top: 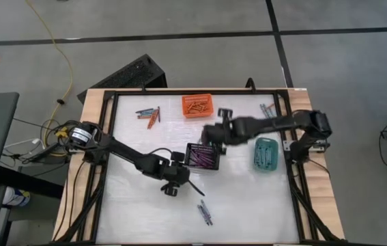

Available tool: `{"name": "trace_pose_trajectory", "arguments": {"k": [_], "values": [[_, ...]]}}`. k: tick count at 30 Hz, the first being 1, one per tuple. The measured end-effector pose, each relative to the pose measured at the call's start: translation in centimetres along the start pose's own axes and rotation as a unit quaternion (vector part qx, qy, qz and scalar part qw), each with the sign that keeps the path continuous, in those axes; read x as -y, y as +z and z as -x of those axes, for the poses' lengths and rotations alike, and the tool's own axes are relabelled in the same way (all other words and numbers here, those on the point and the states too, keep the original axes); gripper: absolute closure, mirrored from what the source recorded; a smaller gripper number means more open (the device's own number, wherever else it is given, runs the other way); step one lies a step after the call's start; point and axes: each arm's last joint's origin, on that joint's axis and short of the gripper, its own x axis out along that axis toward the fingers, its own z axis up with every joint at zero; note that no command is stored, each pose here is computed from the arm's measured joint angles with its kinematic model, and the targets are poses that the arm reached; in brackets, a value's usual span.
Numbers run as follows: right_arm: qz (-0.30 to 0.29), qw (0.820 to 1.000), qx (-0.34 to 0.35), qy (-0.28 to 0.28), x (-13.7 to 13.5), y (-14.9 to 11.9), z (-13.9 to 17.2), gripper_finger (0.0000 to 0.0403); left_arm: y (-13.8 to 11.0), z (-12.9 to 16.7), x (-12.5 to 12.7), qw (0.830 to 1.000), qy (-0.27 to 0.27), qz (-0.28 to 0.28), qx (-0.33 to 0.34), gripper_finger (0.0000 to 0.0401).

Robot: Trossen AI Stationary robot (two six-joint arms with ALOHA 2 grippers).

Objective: Sort crayons
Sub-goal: Put the orange crayon into the orange bin

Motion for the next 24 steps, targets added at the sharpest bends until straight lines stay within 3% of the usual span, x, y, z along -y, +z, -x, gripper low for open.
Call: {"name": "trace_pose_trajectory", "arguments": {"k": [8,16,24], "values": [[0.002,0.998,0.049,0.038,6.2,1.0,-3.8,0.0403,-0.3,1.9,1.4,0.999,0.024,0.044,0.007,0.0237],[0.016,0.991,0.112,0.077,10.9,1.0,-6.7,0.0403,-0.5,8.0,2.1,0.987,0.133,0.084,0.040,0.0237],[-0.003,0.989,0.095,0.113,13.3,-0.1,-13.6,0.0403,-2.4,13.2,2.0,0.963,0.227,0.132,0.063,0.0237]]}}
